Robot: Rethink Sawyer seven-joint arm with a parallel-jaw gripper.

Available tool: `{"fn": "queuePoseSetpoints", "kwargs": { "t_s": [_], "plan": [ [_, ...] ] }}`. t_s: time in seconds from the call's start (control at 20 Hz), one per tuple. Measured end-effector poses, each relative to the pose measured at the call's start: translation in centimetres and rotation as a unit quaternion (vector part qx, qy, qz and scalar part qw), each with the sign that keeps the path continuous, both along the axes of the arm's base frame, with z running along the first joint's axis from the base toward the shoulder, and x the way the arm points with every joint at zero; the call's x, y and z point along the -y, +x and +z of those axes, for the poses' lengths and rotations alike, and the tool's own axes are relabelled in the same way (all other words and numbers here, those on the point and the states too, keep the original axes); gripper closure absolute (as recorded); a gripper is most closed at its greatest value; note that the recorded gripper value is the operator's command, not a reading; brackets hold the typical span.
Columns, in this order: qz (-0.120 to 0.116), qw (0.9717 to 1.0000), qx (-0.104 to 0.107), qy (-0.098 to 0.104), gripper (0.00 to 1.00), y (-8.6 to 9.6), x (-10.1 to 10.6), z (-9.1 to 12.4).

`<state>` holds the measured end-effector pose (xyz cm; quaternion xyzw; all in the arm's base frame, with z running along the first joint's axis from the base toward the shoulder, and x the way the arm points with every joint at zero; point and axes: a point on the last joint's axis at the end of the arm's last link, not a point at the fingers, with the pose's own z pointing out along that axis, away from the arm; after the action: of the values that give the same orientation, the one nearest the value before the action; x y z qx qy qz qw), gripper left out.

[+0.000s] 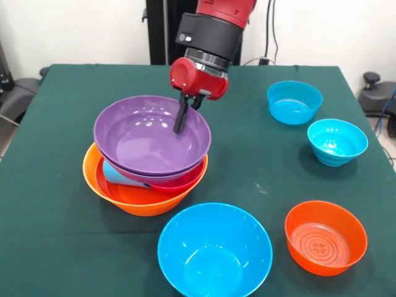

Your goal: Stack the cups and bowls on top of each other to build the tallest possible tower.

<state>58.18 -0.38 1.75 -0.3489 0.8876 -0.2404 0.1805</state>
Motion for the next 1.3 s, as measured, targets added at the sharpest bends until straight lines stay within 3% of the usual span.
{"fn": "queuePoseSetpoints", "kwargs": {
  "t_s": [0.2, 0.45, 1.3],
  "plan": [
    [-0.015, 0.9988, 0.032, 0.035, 1.00, 0.6, 0.6, 0.6],
    [-0.033, 0.9953, 0.062, 0.067, 1.00, 1.6, 1.5, 1.2],
    [-0.043, 0.9944, 0.066, 0.071, 1.00, 1.6, 2.4, 1.2]
  ]
}}
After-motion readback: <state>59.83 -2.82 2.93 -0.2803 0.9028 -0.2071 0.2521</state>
